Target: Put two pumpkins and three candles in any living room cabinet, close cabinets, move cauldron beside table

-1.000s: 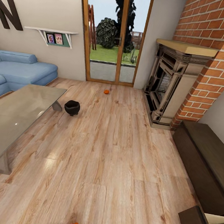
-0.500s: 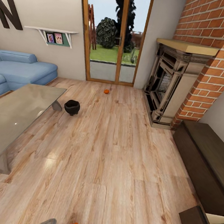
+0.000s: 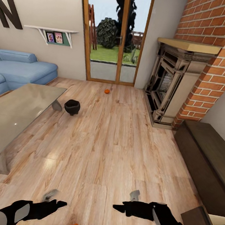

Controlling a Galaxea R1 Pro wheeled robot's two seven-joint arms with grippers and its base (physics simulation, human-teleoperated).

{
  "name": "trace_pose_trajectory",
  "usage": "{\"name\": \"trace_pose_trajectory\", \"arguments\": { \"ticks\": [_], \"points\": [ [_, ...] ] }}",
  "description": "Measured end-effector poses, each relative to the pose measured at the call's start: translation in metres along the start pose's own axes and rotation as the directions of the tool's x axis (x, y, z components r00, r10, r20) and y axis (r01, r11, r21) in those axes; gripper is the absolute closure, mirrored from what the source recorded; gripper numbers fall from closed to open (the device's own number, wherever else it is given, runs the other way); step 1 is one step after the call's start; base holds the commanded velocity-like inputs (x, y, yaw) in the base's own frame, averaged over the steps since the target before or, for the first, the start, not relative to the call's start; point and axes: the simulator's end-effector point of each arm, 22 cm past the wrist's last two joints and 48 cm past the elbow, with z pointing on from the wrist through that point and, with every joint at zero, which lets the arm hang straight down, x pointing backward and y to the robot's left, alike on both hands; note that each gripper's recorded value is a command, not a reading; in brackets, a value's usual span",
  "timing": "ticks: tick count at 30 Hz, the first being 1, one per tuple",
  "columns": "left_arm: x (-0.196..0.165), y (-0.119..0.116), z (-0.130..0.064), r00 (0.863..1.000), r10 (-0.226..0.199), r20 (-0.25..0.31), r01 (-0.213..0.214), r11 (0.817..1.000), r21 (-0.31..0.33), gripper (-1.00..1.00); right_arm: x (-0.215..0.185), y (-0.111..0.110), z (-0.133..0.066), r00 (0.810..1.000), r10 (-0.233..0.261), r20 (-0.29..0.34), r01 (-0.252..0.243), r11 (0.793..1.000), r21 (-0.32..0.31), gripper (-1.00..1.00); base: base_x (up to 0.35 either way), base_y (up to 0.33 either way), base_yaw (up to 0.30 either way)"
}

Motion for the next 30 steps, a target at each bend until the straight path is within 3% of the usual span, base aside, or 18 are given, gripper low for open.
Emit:
{"name": "trace_pose_trajectory", "arguments": {
  "ticks": [2,4,6,9,13,15,19,20,23,26,27,30],
  "points": [
    [-0.006,0.012,-0.005,1.0,0.005,0.009,-0.004,1.0,-0.019,-1.0,-0.049,0.03,-0.01,0.998,0.021,0.063,-0.015,0.996,-0.087,-1.0,0.0,0.0,0.0],
    [-0.01,0.026,-0.009,1.0,0.024,0.016,-0.023,0.999,-0.042,-1.0,-0.087,0.05,-0.021,0.993,0.002,0.118,0.013,0.992,-0.126,-1.0,0.0,0.0,0.0],
    [-0.013,0.034,-0.01,0.998,0.054,0.018,-0.053,0.997,-0.059,-1.0,-0.111,0.06,-0.027,0.988,-0.024,0.154,0.046,0.989,-0.142,-1.0,0.0,0.0,0.0],
    [-0.01,0.045,-0.009,0.991,0.132,-0.005,-0.132,0.987,-0.087,-1.0,-0.143,0.071,-0.035,0.979,-0.06,0.197,0.091,0.984,-0.153,-1.0,0.0,0.0,0.0],
    [-0.002,0.051,-0.004,0.98,0.196,-0.046,-0.199,0.975,-0.095,-1.0,-0.16,0.073,-0.037,0.972,-0.083,0.219,0.118,0.981,-0.154,-1.0,0.0,0.0,0.0],
    [0.001,0.049,-0.001,0.977,0.208,-0.054,-0.212,0.974,-0.076,-1.0,-0.166,0.074,-0.038,0.969,-0.095,0.228,0.132,0.979,-0.156,-1.0,0.0,0.0,0.0],
    [0.011,0.039,0.005,0.968,0.24,-0.079,-0.241,0.971,0.0,-1.0,-0.168,0.09,-0.04,0.967,-0.101,0.234,0.159,0.957,-0.241,-1.0,0.0,0.0,0.0],
    [0.016,0.043,0.005,0.952,0.291,-0.096,-0.292,0.956,0.002,-1.0,-0.166,0.099,-0.043,0.966,-0.103,0.235,0.17,0.943,-0.286,-1.0,0.0,0.0,0.0],
    [0.019,0.047,0.009,0.936,0.337,-0.106,-0.338,0.941,0.005,-1.0,-0.163,0.1,-0.043,0.967,-0.101,0.235,0.173,0.934,-0.312,-1.0,0.0,0.0,0.0],
    [0.025,0.04,0.014,0.927,0.358,-0.112,-0.355,0.934,0.044,-1.0,-0.161,0.099,-0.041,0.967,-0.101,0.235,0.175,0.93,-0.322,-1.0,0.0,0.0,0.0],
    [0.033,0.025,0.019,0.924,0.365,-0.116,-0.355,0.929,0.104,-1.0,-0.161,0.1,-0.041,0.966,-0.104,0.236,0.18,0.928,-0.327,-1.0,0.0,0.0,0.0],
    [0.037,0.021,0.025,0.922,0.368,-0.117,-0.354,0.927,0.127,-1.0,-0.159,0.101,-0.04,0.966,-0.104,0.237,0.183,0.921,-0.345,-1.0,0.0,0.0,0.0]
  ]
}}
